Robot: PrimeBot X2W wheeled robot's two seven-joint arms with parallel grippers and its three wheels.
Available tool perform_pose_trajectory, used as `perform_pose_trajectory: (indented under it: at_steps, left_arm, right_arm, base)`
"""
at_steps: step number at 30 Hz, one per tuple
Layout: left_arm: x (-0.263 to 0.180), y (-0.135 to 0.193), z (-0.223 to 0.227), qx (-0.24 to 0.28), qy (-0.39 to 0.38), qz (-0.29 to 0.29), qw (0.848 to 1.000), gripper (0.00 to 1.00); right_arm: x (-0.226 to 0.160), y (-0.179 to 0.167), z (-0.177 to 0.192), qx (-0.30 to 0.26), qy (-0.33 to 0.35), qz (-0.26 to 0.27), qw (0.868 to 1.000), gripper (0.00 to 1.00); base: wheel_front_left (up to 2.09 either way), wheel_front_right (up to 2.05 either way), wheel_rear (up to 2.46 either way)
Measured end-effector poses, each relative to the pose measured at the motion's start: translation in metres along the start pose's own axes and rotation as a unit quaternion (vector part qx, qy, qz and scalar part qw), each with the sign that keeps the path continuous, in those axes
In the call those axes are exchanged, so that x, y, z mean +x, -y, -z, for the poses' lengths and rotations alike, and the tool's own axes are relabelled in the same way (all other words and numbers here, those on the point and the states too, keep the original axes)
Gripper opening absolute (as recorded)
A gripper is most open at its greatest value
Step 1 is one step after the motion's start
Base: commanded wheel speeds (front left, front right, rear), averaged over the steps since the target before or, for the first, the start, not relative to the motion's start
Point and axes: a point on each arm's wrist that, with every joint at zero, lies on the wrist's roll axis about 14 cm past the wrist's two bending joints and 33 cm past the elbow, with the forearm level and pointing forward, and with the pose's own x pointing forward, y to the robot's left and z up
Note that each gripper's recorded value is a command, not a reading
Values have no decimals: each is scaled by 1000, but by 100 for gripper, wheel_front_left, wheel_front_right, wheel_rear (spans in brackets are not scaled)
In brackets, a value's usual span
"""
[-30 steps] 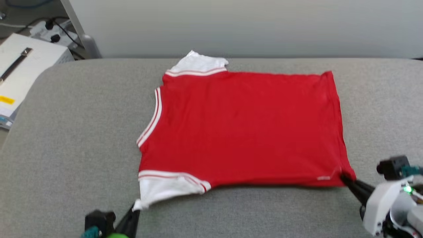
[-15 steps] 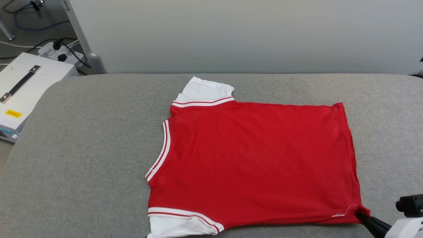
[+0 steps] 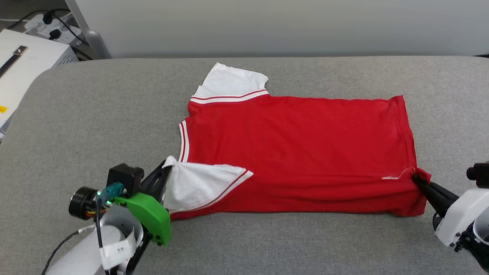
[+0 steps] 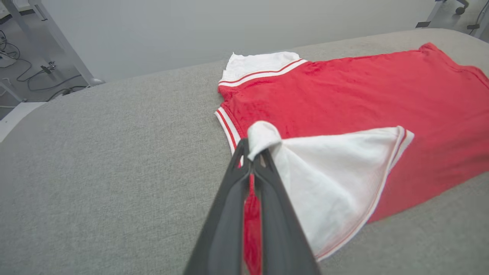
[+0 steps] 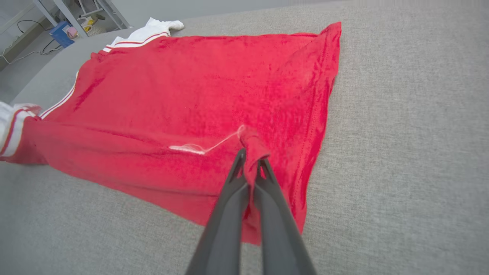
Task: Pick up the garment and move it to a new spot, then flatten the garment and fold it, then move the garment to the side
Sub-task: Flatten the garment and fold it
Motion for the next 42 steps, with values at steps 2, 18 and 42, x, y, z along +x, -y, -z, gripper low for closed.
perform_pose_trajectory:
  at_steps: [2, 18, 42]
  left_arm:
    - [17, -8, -1, 5, -2, -1, 1000, 0]
    - [74, -27, 95, -25, -114, 7, 993, 0]
    - [50, -56, -26, 6, -122, 15, 992, 100]
  right_arm:
    - [11, 3, -7, 1, 1, 3, 1000, 0]
    - [65, 25, 42, 10, -98, 30, 995, 0]
    - [34, 3, -35, -47, 30, 12, 998, 100]
  base:
    - [0, 0, 0]
    - [0, 0, 0]
    - [0, 0, 0]
